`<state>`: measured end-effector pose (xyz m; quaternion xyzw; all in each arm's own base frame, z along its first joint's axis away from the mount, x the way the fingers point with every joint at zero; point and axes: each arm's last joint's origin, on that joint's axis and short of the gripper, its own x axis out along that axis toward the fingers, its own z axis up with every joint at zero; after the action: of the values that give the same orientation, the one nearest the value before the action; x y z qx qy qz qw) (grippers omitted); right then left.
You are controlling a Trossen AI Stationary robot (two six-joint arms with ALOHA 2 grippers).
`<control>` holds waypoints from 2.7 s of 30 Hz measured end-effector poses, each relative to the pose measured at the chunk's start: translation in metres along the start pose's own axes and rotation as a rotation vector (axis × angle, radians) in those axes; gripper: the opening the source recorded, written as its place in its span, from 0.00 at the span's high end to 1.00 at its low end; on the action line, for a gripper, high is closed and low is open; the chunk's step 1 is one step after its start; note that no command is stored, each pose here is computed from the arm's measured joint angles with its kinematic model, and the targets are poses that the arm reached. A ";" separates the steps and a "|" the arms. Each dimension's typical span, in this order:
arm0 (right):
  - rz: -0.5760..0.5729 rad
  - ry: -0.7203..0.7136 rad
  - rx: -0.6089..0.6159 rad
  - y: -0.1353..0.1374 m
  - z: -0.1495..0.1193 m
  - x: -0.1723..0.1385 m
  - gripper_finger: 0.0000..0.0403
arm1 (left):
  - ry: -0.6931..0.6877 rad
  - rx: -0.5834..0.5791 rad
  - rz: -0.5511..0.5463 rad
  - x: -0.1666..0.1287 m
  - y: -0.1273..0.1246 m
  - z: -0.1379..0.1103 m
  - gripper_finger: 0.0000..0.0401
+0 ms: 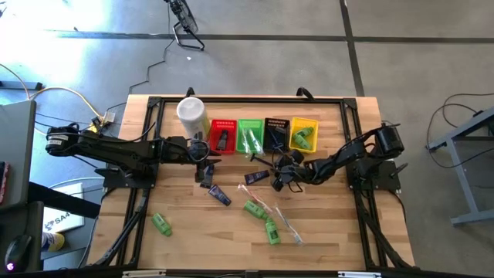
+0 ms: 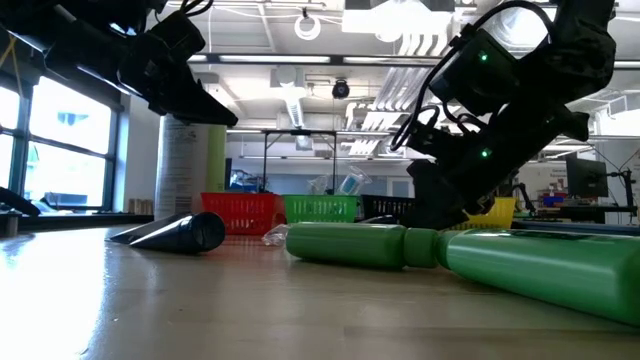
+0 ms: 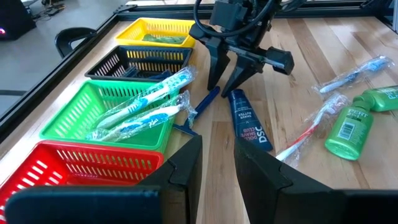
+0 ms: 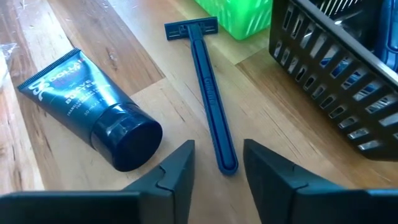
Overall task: Pick & Place Travel size toiletries
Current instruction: Put the blue razor into the black bin
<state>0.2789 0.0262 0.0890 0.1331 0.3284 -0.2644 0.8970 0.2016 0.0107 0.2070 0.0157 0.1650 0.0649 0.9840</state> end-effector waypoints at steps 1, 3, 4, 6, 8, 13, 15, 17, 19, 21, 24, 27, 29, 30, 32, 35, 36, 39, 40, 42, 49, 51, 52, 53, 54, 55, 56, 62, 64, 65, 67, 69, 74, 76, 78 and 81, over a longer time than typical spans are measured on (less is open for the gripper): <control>0.001 0.001 0.000 0.000 0.000 0.000 0.71 | 0.000 0.000 0.000 0.000 0.000 0.000 0.78; 0.003 0.003 0.000 0.000 0.000 0.000 0.76 | 0.000 0.000 0.000 0.000 0.000 0.000 0.78; 0.004 0.003 0.000 0.000 0.000 0.000 0.78 | 0.000 0.000 0.000 0.000 0.000 0.000 0.78; 0.005 0.004 0.000 0.000 0.000 0.000 0.81 | 0.000 0.000 0.000 0.000 0.000 0.000 0.78; 0.006 0.004 0.000 0.000 0.000 0.000 0.85 | 0.000 0.000 0.001 0.000 0.000 0.000 0.78; 0.006 0.005 -0.001 0.000 0.000 0.000 0.91 | 0.000 0.000 0.004 0.000 0.000 0.000 0.78; 0.006 0.005 -0.001 0.000 0.000 0.000 0.91 | 0.000 0.000 0.004 0.000 0.000 0.000 0.78; 0.007 0.004 0.001 0.000 0.000 -0.001 0.91 | 0.000 0.000 0.004 0.000 0.000 0.000 0.78; 0.018 0.007 0.003 0.000 0.001 -0.002 0.91 | 0.000 0.000 0.004 0.000 0.000 0.000 0.78; 0.031 0.012 0.005 0.000 0.003 -0.004 0.92 | 0.000 0.000 0.004 0.000 0.000 0.000 0.78; 0.056 0.020 -0.004 0.003 0.003 -0.010 0.93 | 0.000 -0.001 0.004 0.000 0.000 0.000 0.78; 0.071 0.016 -0.010 0.005 0.006 -0.018 0.93 | 0.000 -0.001 0.003 0.000 0.000 0.000 0.78; 0.076 0.011 -0.018 0.007 0.006 -0.024 0.93 | 0.000 -0.001 0.003 0.000 0.000 0.000 0.78; 0.082 0.002 -0.018 0.009 0.008 -0.026 0.93 | 0.000 -0.001 0.003 0.000 0.000 0.000 0.78; 0.095 -0.014 -0.015 0.010 0.011 -0.032 0.93 | 0.000 -0.001 0.003 0.000 0.000 0.000 0.78; 0.117 -0.037 -0.008 0.012 0.016 -0.042 0.93 | 0.000 -0.001 0.003 0.000 0.000 0.000 0.78; 0.124 -0.040 -0.009 0.013 0.018 -0.045 0.93 | 0.000 -0.001 0.003 0.000 0.000 0.000 0.78; 0.155 -0.064 -0.003 0.014 0.023 -0.056 0.93 | 0.000 -0.001 0.003 0.000 0.000 0.000 0.78; 0.165 -0.078 0.002 0.015 0.025 -0.059 0.93 | 0.000 -0.001 0.002 0.000 0.000 0.000 0.78; 0.183 -0.095 0.002 0.017 0.028 -0.066 0.93 | 0.001 -0.001 -0.001 0.000 0.000 0.000 0.78; 0.139 -0.227 0.045 0.017 0.040 -0.087 0.93 | 0.000 -0.001 -0.001 0.000 0.000 0.000 0.78; 0.097 -0.274 0.065 0.015 0.043 -0.091 0.93 | 0.000 -0.001 0.000 0.000 0.000 0.000 0.78; 0.070 -0.293 0.075 0.014 0.044 -0.091 0.93 | 0.000 -0.001 -0.001 0.000 0.000 0.000 0.78; 0.049 -0.312 0.085 0.013 0.045 -0.091 0.93 | 0.000 -0.001 0.000 0.000 0.000 0.000 0.78; 0.029 -0.328 0.093 0.013 0.046 -0.092 0.93 | 0.000 -0.001 0.000 0.000 0.000 0.000 0.78; 0.011 -0.341 0.099 0.012 0.046 -0.092 0.93 | 0.000 -0.001 0.000 0.000 0.000 0.000 0.78; -0.004 -0.355 0.106 0.012 0.047 -0.092 0.93 | 0.000 -0.001 0.000 0.000 0.000 0.000 0.78; -0.068 -0.383 0.204 0.006 0.050 -0.084 0.93 | 0.000 -0.001 0.000 0.000 0.000 0.000 0.78; -0.082 -0.384 0.231 0.004 0.051 -0.080 0.93 | 0.000 -0.001 0.000 0.000 0.000 0.000 0.78; -0.090 -0.384 0.238 0.003 0.051 -0.078 0.93 | 0.000 -0.001 0.000 0.000 0.000 0.000 0.78; -0.107 -0.381 0.241 0.001 0.051 -0.074 0.93 | 0.000 -0.001 0.000 0.000 0.000 0.000 0.78; -0.127 -0.383 0.247 -0.002 0.052 -0.070 0.93 | 0.000 -0.001 0.001 0.000 0.000 0.000 0.78; -0.179 -0.365 0.260 -0.014 0.056 -0.060 0.93 | 0.000 -0.001 0.003 0.000 0.000 0.000 0.78; -0.188 -0.349 0.264 -0.019 0.058 -0.057 0.93 | 0.000 -0.001 0.005 0.000 0.000 0.000 0.78; -0.190 -0.336 0.272 -0.024 0.060 -0.055 0.93 | 0.000 -0.001 0.005 0.000 0.000 0.000 0.78; -0.190 -0.308 0.276 -0.030 0.061 -0.051 0.93 | 0.000 -0.001 0.004 0.000 0.000 0.000 0.78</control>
<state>0.2612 -0.0039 0.1667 0.1810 0.1595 -0.4073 0.8809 0.2016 0.0108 0.2070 0.0156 0.1650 0.0670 0.9839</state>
